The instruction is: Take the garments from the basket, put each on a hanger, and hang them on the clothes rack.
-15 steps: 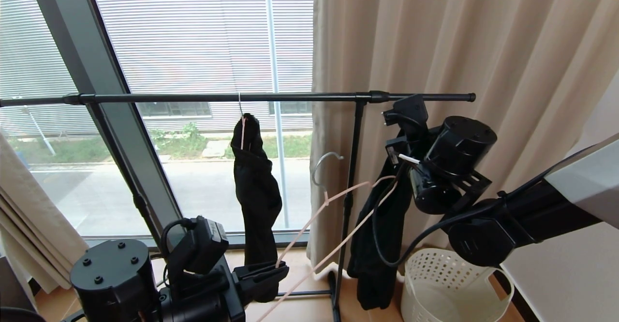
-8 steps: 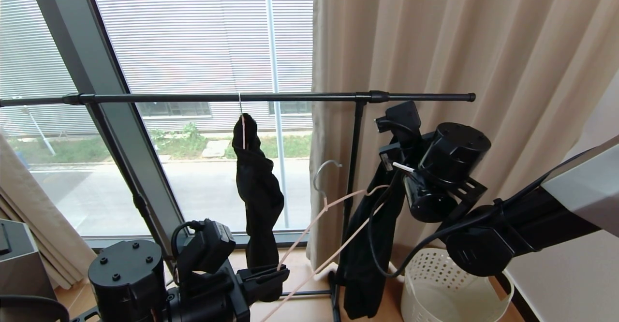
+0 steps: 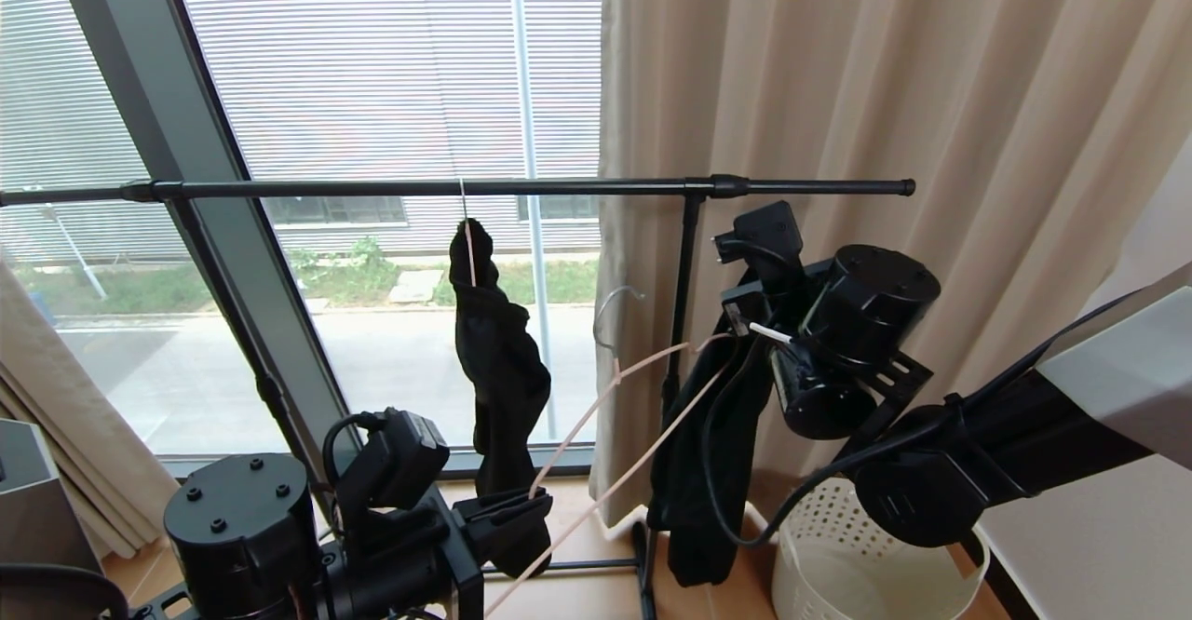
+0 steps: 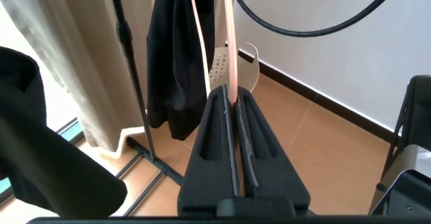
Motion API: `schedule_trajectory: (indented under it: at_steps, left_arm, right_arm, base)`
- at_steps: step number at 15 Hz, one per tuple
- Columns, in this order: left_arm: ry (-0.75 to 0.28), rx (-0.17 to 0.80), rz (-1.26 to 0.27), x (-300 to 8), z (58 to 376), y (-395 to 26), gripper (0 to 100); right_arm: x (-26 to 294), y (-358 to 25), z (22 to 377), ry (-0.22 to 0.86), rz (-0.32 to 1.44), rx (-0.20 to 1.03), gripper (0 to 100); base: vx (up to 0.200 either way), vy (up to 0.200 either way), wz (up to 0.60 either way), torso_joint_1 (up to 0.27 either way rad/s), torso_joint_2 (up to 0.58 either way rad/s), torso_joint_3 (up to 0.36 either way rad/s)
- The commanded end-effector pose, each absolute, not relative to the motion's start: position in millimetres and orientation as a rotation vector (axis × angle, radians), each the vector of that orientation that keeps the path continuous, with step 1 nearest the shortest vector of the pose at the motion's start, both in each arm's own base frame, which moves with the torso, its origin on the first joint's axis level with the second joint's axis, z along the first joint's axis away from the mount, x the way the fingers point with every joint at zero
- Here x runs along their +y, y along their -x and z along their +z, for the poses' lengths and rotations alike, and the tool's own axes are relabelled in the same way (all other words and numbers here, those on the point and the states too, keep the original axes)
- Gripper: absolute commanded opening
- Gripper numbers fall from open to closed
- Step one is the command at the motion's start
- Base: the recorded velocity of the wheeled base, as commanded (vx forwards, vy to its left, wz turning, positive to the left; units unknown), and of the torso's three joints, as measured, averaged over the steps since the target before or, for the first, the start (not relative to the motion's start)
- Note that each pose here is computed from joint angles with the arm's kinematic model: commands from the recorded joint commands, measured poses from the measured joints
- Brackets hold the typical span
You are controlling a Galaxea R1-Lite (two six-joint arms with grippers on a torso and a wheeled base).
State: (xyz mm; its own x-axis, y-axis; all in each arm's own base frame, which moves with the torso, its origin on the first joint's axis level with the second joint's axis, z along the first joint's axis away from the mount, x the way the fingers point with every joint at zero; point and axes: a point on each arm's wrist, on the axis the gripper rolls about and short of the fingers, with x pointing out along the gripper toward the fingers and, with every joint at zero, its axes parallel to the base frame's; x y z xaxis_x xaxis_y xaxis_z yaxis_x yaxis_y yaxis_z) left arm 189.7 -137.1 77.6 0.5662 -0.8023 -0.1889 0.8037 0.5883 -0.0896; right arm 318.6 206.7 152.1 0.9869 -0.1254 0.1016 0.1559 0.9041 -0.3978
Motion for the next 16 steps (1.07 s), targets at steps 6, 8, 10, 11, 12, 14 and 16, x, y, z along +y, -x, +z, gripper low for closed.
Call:
schedule_trajectory:
  at_steps: [6, 8, 10, 11, 12, 14, 16]
  left_arm:
    - [0.010, 0.191, -0.943, -137.9, 83.8, -191.0, 0]
    - [0.010, 0.195, -0.942, -137.6, 83.3, -190.5, 0]
    - [0.009, 0.201, -0.945, -137.4, 82.3, -189.6, 0]
    - [0.009, 0.201, -0.945, -137.4, 82.3, -189.6, 0]
    - [0.009, 0.204, -0.945, -137.3, 81.7, -189.4, 0]
    - [0.006, 0.210, -0.946, -137.4, 80.7, -188.3, 0]
    - [0.002, 0.233, -0.968, -138.1, 77.9, -181.7, 0]
  right_arm:
    - [231.0, -300.9, 136.9, 0.443, -0.062, -0.055, 0]
    - [235.1, -297.7, 137.6, 0.433, -0.055, -0.066, 0]
    - [237.1, -295.7, 138.9, 0.426, -0.052, -0.073, 0]
    - [238.0, -294.9, 139.2, 0.424, -0.051, -0.076, 0]
    - [238.9, -294.2, 140.4, 0.420, -0.049, -0.081, 0]
    - [238.3, -294.4, 144.2, 0.412, -0.053, -0.089, 0]
    - [235.5, -295.7, 151.1, 0.396, -0.066, -0.104, 0]
  base:
    - [0.000, 0.000, 0.00, 0.000, 0.00, 0.000]
    - [0.000, 0.000, 0.00, 0.000, 0.00, 0.000]
    - [0.000, 0.000, 0.00, 0.000, 0.00, 0.000]
    - [0.000, 0.000, 0.00, 0.000, 0.00, 0.000]
    - [0.000, 0.000, 0.00, 0.000, 0.00, 0.000]
    - [0.000, 0.000, 0.00, 0.000, 0.00, 0.000]
    - [0.000, 0.000, 0.00, 0.000, 0.00, 0.000]
